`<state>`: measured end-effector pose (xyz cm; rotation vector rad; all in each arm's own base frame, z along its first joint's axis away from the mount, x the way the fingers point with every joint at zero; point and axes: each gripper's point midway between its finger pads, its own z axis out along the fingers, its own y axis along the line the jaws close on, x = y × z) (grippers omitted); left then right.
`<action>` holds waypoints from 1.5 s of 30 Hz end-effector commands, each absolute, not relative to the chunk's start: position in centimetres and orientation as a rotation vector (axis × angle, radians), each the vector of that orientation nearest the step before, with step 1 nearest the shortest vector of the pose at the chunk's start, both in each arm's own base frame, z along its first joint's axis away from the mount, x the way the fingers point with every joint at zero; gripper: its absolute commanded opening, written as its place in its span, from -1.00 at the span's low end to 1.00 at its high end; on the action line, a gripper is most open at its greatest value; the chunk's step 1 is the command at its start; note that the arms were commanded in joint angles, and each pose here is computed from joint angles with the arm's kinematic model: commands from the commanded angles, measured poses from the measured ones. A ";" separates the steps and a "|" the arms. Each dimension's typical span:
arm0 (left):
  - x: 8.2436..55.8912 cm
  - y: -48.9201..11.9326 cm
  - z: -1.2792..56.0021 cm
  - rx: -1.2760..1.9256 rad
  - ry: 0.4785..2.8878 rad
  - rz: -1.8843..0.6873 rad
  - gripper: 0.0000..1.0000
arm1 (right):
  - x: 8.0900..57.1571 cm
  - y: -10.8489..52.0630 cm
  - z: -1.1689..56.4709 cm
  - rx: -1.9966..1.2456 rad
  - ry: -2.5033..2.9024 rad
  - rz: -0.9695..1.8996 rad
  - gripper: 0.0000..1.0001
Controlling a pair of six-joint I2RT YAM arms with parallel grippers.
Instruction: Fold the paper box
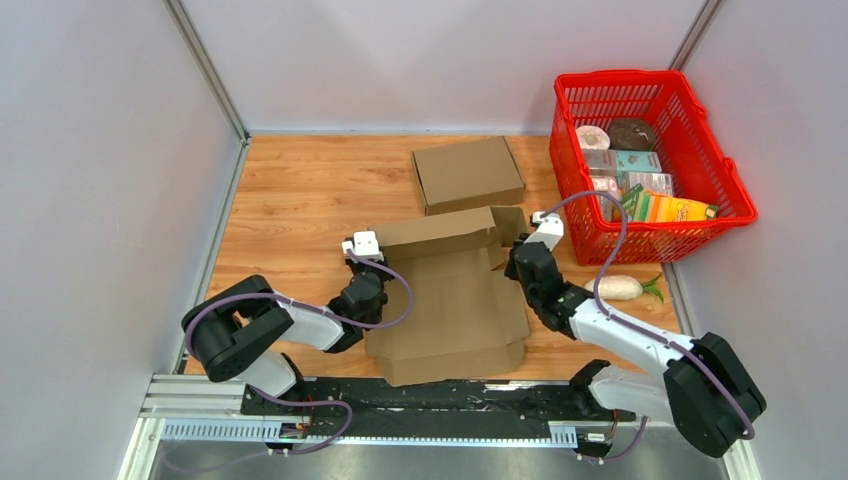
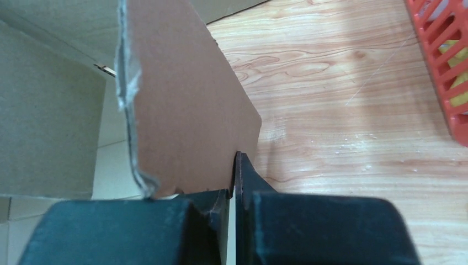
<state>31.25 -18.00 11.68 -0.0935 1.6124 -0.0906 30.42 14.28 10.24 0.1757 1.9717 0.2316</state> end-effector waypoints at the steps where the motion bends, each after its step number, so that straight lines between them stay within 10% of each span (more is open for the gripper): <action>1: 31.4 -19.0 13.7 -0.138 1.559 -0.185 -1.00 | 30.5 15.4 15.0 0.364 1.958 0.321 -0.96; 36: 31.4 -18.9 13.7 -0.144 1.557 -0.186 -1.00 | 27.7 22.4 10.2 0.137 2.226 0.500 -0.99; 45: 31.4 -18.9 13.7 -0.144 1.557 -0.183 -1.00 | 22.8 18.9 14.2 -0.158 2.303 0.451 0.33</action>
